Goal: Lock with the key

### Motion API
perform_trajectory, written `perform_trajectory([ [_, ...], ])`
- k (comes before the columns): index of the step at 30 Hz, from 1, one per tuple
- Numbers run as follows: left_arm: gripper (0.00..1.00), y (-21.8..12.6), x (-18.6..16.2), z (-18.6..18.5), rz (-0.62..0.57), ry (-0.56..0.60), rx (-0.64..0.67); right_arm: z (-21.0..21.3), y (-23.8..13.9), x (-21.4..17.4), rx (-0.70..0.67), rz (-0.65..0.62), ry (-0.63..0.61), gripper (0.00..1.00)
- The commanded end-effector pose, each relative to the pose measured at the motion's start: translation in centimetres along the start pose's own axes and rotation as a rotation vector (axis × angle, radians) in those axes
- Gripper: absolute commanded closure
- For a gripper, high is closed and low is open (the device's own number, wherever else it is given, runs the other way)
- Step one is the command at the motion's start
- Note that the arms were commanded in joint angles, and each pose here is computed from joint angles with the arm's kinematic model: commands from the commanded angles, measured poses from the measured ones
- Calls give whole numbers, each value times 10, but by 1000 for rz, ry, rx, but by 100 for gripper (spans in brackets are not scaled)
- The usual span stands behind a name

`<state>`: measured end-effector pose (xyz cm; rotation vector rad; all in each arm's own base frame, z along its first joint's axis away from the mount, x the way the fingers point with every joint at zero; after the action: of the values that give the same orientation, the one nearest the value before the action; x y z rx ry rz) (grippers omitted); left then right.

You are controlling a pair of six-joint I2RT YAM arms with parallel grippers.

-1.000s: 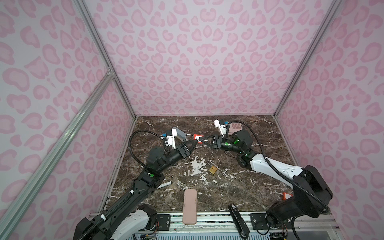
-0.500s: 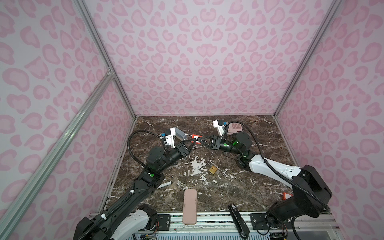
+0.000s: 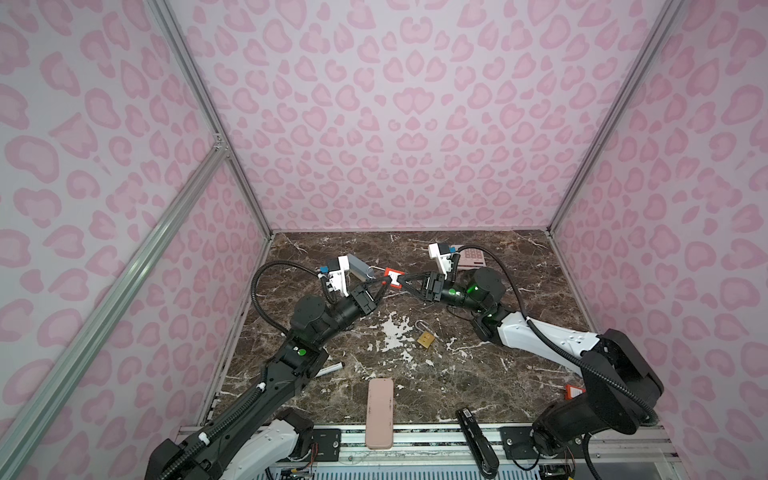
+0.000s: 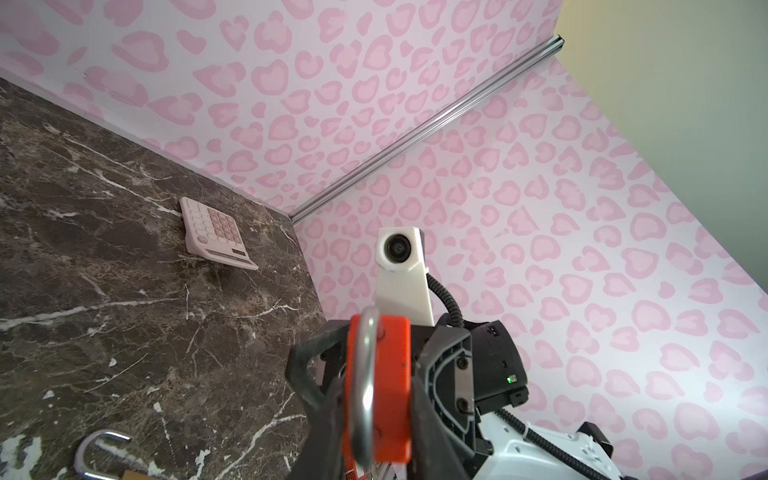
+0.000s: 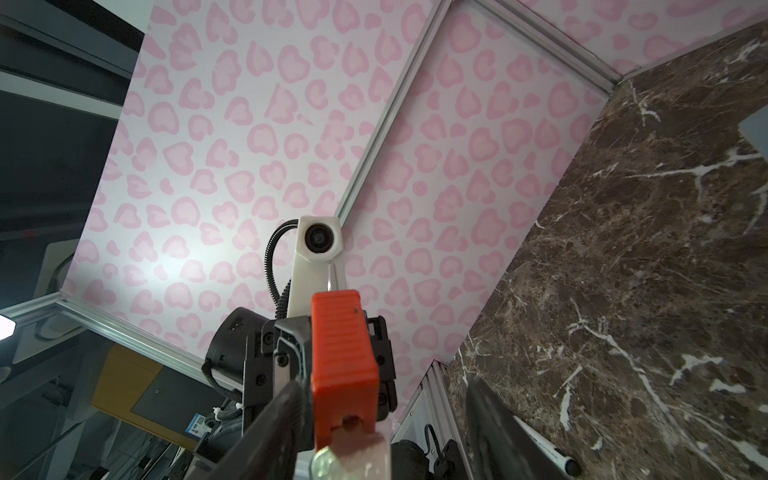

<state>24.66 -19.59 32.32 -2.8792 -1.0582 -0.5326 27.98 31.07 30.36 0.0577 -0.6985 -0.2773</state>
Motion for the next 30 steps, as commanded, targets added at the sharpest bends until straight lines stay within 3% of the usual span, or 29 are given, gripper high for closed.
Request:
perform_trajectory([
  [1,91,-1,3,-10,-21,28,-43,3,-4,6,49,-43,8,37],
  [10,92,-2,2,-8,-18,28,-36,-6,-13,3,35,-55,37,38],
  [26,92,-1,3,-9,-19,31,-32,-2,-13,-6,46,-20,43,60],
  [30,92,-2,3,-8,-21,30,-28,2,-11,-9,59,-3,40,61],
])
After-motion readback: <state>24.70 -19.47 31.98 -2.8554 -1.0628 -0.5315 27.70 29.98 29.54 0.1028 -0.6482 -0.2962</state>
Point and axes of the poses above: each gripper's point midway between its finger pads, its own y axis out along the fingers, its own z axis along the line the jaws close on, x = y × z, the point moved 4 cm from there along -y, back along the fingers, and after that the axes turned 12 degrees about -y, right-handed, at the moved point
